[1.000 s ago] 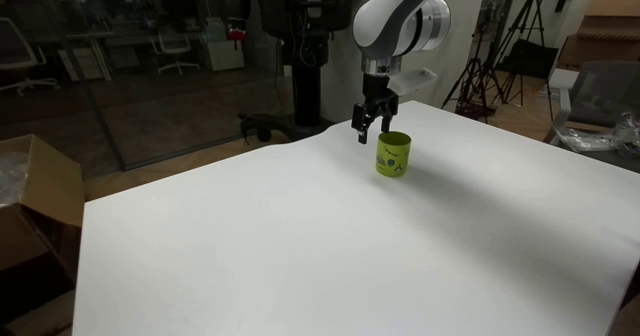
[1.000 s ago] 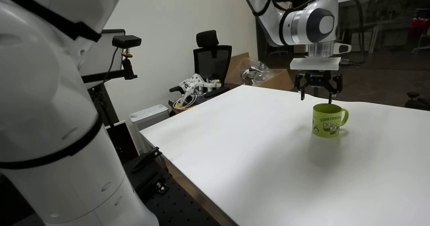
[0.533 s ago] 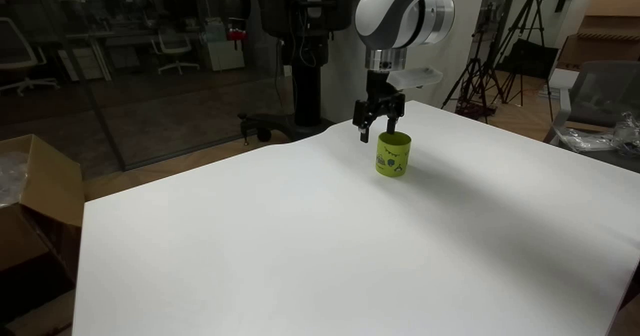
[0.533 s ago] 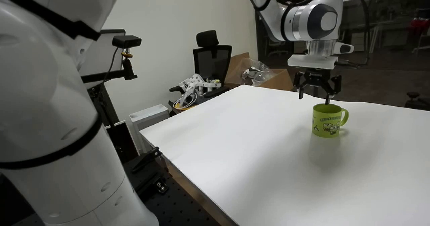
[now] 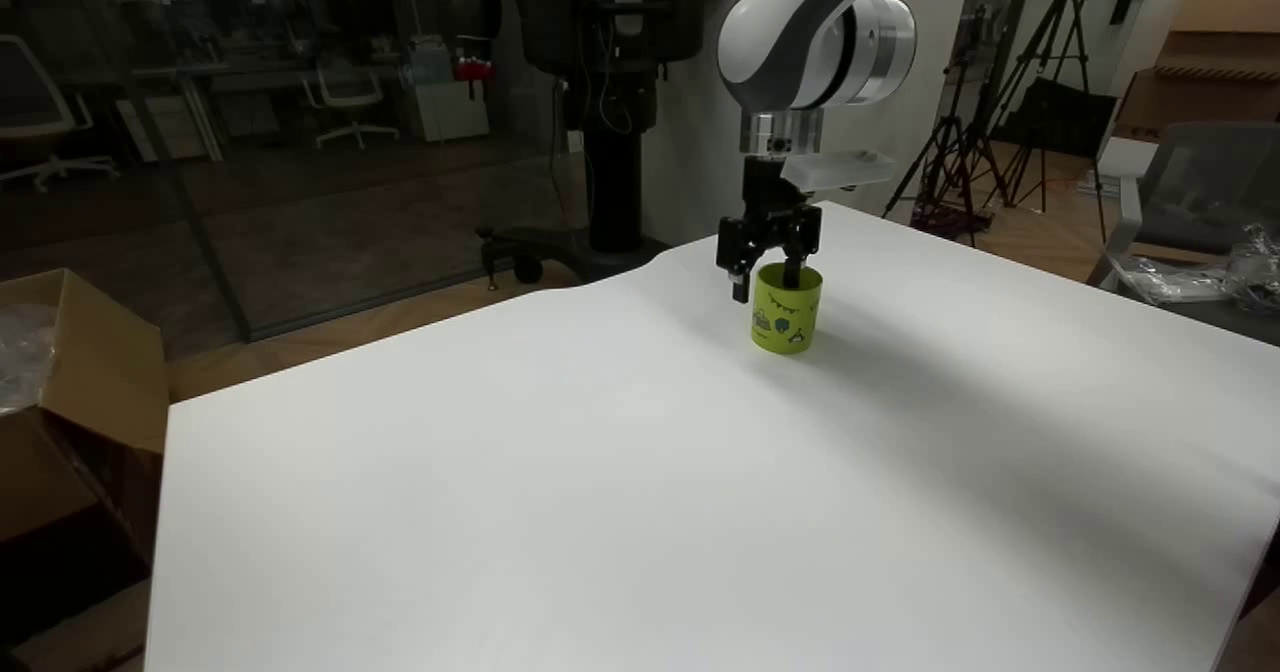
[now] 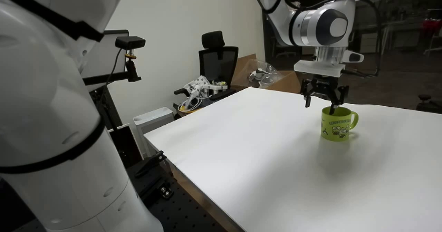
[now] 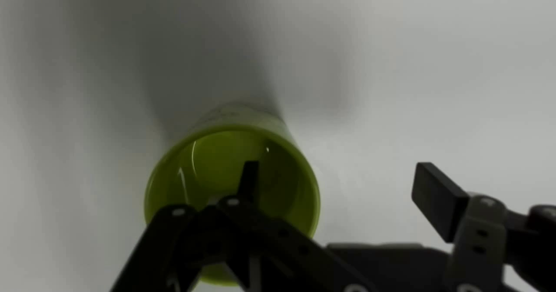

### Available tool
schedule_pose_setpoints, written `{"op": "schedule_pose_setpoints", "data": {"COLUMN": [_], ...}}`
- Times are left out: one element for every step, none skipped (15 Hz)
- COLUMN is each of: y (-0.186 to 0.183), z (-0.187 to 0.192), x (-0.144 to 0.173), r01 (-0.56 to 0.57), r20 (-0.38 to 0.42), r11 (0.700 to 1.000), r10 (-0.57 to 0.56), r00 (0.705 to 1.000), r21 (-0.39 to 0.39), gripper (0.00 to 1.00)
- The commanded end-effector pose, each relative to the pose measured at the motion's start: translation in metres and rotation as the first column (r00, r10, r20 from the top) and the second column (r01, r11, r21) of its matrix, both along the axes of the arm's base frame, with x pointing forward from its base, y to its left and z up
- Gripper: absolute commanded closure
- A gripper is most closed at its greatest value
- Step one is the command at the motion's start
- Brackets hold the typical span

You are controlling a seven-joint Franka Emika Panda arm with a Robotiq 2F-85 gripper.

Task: Move the mug from right to left

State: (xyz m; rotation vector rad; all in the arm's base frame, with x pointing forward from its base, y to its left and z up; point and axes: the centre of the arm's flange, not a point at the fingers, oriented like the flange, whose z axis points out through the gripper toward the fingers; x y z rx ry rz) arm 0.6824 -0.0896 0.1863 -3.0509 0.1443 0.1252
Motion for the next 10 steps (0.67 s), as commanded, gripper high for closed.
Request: {"op": "schedule_pose_setpoints", "data": {"y": [-0.0083,-0.0102,-0.0119,-0.0133,-0.0141,-0.0148,-0.015,-0.0155,-0.0159,-0.0146], "z": [0.0027,0.0034,0.0039,0.0044,0.0049,0.0052,0.006,0.0068,0.0074,0.0003], "x": [0.0013,0.0011,0.001,0.0009,0.0004,0.0001,-0.0003,-0.0001,0.0001,-0.0004], "r01": [0.033,0.035,0.034,0.035,0.032,0.031,0.026,0.023,0.02,0.016], "r20": [0.007,0.009,0.011,0.012,0.013,0.016,0.018,0.019,0.023,0.014], "r11": [0.999,0.999,0.999,0.999,0.999,0.999,1.0,1.0,1.0,1.0], "r10": [-0.033,-0.034,-0.034,-0.034,-0.032,-0.031,-0.026,-0.023,-0.02,-0.016], "r00": [0.999,0.999,0.999,0.999,0.999,0.999,0.999,1.0,1.0,1.0], "r21": [-0.012,-0.015,-0.015,-0.015,-0.013,-0.014,-0.016,-0.016,-0.017,-0.01], "gripper": [0.4,0.49,0.55,0.61,0.69,0.75,0.83,0.89,0.97,0.78]}}
